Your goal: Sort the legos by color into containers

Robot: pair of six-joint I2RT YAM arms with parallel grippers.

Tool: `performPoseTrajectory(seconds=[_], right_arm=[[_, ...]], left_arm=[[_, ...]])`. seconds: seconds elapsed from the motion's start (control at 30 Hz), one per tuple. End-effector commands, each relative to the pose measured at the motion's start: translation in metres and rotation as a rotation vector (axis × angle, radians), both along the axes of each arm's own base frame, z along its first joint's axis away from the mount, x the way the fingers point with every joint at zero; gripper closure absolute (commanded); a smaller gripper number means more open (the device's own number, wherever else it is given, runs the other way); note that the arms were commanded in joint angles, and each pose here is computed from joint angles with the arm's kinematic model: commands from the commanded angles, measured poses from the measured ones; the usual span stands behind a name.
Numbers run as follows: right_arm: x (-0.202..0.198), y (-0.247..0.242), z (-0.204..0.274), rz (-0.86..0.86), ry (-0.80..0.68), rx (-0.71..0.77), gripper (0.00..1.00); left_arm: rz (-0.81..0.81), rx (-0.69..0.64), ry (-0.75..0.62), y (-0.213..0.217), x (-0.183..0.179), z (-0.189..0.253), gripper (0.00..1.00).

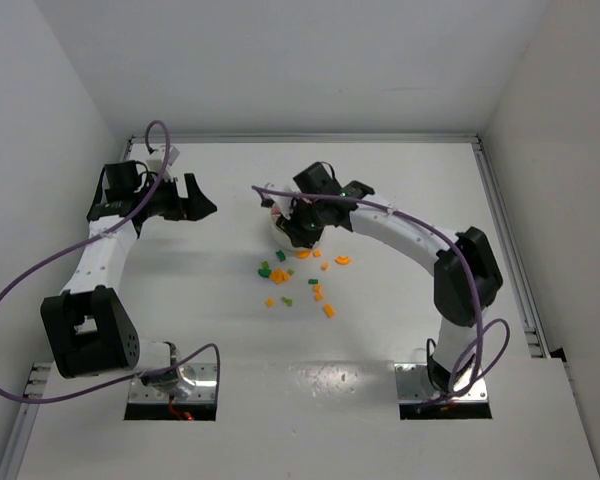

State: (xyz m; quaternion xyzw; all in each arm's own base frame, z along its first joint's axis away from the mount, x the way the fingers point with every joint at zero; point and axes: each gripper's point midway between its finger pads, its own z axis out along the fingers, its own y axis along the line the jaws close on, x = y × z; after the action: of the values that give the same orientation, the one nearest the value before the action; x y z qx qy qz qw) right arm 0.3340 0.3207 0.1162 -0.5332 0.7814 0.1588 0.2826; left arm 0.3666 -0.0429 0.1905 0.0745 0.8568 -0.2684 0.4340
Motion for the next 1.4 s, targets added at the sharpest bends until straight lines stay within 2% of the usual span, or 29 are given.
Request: performPoseTrajectory(seconds=[0.0,0.1,0.17,0.23,0.5,0.7,1.03,1.37], right_arm=[[-0.067,0.003,-0.006,0.133,0.126,0.036,0.70],[-0.102,-0.004,-0.044,0.183,0.180,-0.064,0.70],[-0.112,-0.008,-0.055,0.196,0.159,-0.090,0.64],[-0.120,-0.008,-0.064,0.185,0.179,-0.118,0.63],[-0.113,0.012,-0.088,0.077,0.202,-0.124,0.62],[-0.111,0.023,-0.099,0.054,0.237,-0.140,0.54],[-0.111,0.038,-0.105,0.054,0.235,-0.155,0.55],[-0.111,0.046,-0.116,0.045,0.171,-0.231,0.64]], left_arm=[[-0.005,0.005,-0.045,0.004,0.006,0.015,0.00],[0.007,0.004,-0.039,0.005,0.006,0.015,0.00],[0.018,0.003,-0.033,0.005,0.004,0.014,0.00],[0.031,0.007,-0.046,0.007,0.005,0.018,0.00],[0.060,0.019,-0.038,0.009,-0.001,0.012,0.00],[0.063,0.031,-0.042,0.010,-0.003,0.011,0.00],[0.072,0.031,-0.043,0.013,-0.005,0.008,0.00],[0.081,0.031,-0.043,0.016,-0.007,0.007,0.00]])
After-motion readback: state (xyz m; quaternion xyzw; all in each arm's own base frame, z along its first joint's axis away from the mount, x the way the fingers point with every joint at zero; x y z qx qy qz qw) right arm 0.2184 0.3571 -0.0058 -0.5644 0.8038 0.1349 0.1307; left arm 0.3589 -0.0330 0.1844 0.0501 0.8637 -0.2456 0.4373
